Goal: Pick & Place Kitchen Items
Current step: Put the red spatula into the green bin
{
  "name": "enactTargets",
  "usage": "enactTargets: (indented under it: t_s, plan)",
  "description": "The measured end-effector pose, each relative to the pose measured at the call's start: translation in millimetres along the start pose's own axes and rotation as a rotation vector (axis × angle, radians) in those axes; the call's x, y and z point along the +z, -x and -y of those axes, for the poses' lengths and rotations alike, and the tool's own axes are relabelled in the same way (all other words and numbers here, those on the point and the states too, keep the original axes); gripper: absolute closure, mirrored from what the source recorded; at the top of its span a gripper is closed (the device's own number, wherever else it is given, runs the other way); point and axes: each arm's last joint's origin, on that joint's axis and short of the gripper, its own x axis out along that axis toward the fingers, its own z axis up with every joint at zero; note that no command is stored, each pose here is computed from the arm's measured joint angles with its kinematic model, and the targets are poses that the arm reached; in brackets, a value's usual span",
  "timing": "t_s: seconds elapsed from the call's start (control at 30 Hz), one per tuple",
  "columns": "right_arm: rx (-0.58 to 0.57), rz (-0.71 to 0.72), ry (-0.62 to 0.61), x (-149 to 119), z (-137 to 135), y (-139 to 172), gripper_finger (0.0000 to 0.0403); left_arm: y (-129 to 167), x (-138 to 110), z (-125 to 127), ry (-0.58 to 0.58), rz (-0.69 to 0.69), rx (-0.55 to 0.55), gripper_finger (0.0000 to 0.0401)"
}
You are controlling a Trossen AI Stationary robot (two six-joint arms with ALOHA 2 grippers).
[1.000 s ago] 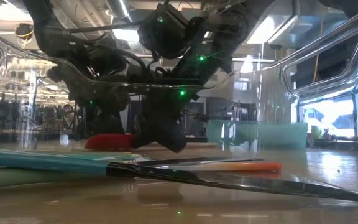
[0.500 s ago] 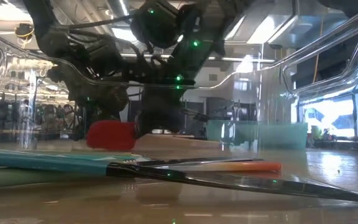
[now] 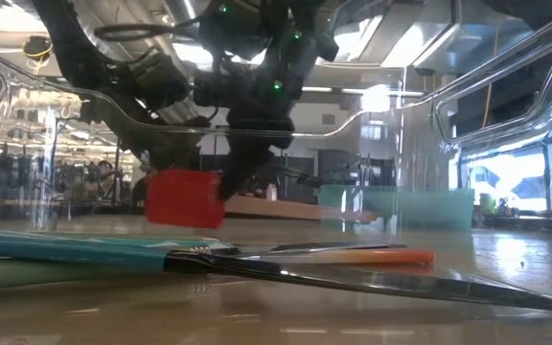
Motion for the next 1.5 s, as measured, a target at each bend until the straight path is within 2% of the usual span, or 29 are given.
enactTargets:
  t_s: [0.17,0.3,0.4,0.6,0.8,1.03,1.17,1.27,1.4,1.5]
  plan:
    - [0.018,-0.041,-0.004,-5,2,0,0.0387,2,0,-5,-0.168,-0.148,-0.172,0.0265]
    - [0.021,-0.042,-0.007,-5,3,0,0.0387,4,-8,1,-0.29,-0.271,-0.36,0.023]
    - [0.024,-0.044,-0.019,-5,5,0,0.0387,4,-14,7,-0.345,-0.298,-0.406,0.0203]
    - [0.025,-0.055,-0.044,-7,11,-1,0.0387,2,-23,24,-0.487,-0.245,-0.409,0.0163]
    - [0.044,-0.057,-0.07,-9,14,-1,0.0387,0,-30,38,-0.625,-0.142,-0.254,0.0161]
    - [0.04,-0.06,-0.07,-9,15,-2,0.0387,1,-33,38,-0.641,-0.133,-0.186,0.016]
    - [0.039,-0.066,-0.079,-10,17,-2,0.0387,6,-25,33,-0.613,-0.09,-0.123,0.0163]
    - [0.037,-0.072,-0.087,-11,20,-2,0.0387,13,-15,31,-0.576,-0.05,-0.127,0.0163]
    - [0.03,-0.082,-0.098,-13,24,-3,0.0387,26,-6,33,-0.559,-0.03,-0.214,0.0162]
    - [0.028,-0.082,-0.109,-13,27,-3,0.0387,31,-9,40,-0.585,-0.035,-0.271,0.0159]
